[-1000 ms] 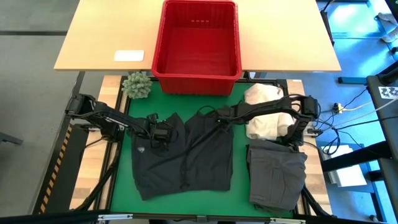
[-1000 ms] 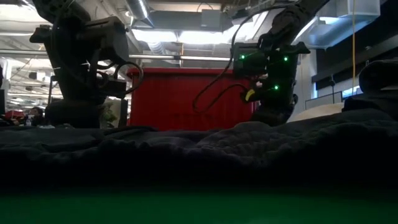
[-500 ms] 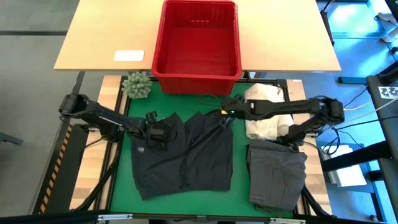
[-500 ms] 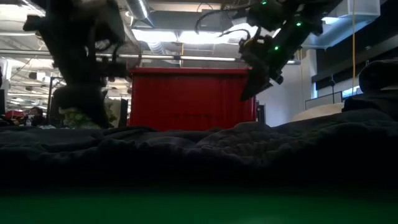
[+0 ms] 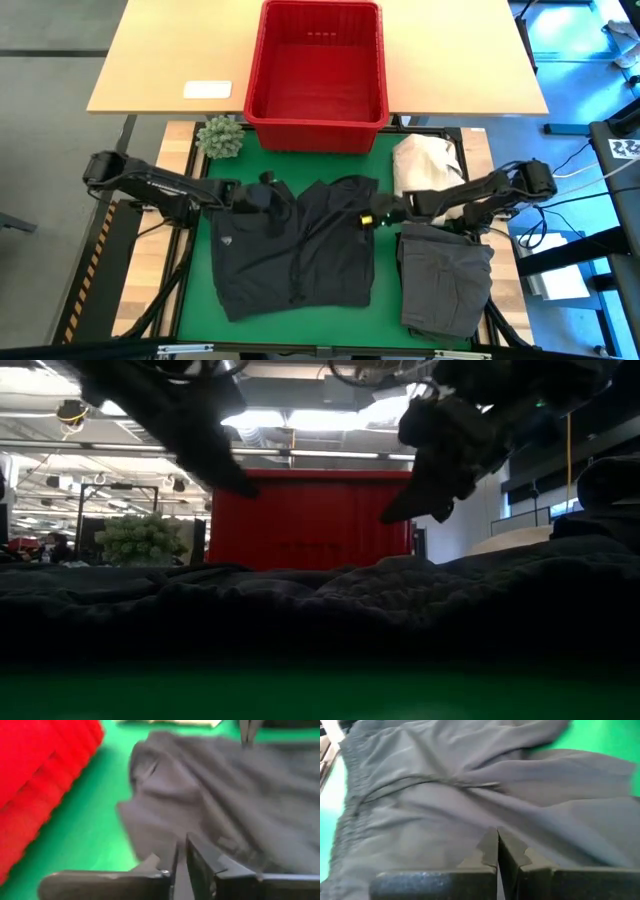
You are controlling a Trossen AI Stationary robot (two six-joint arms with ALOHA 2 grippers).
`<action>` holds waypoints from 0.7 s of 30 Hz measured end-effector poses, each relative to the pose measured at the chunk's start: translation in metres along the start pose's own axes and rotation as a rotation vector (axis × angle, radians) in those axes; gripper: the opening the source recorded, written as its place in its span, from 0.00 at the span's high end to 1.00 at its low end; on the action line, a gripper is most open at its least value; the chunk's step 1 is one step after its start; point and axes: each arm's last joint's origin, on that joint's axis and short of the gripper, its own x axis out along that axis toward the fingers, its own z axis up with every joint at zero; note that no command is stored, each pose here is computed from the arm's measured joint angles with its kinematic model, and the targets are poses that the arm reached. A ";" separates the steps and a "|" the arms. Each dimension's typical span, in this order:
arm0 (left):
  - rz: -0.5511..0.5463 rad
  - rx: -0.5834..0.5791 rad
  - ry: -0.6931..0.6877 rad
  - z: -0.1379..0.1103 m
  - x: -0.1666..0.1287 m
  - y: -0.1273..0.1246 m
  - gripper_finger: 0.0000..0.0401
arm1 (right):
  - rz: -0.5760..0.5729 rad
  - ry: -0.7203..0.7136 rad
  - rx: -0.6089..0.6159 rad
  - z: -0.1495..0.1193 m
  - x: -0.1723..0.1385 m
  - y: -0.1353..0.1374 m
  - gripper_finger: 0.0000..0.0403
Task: Fold laundry
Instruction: Fold the gray short
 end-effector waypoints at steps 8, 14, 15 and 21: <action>-0.062 -0.061 -0.104 0.009 0.041 0.029 0.75 | 0.079 -0.005 -0.068 -0.013 0.005 0.034 1.00; -0.063 -0.111 -0.027 -0.006 0.078 0.052 0.71 | 0.031 -0.031 -0.069 -0.013 0.005 0.037 1.00; -0.062 -0.118 -0.012 -0.007 0.084 0.055 0.71 | 0.031 -0.032 -0.068 -0.013 0.005 0.036 1.00; -0.095 -0.118 0.072 0.000 0.120 0.062 0.71 | 0.023 -0.060 -0.063 -0.011 0.005 0.037 1.00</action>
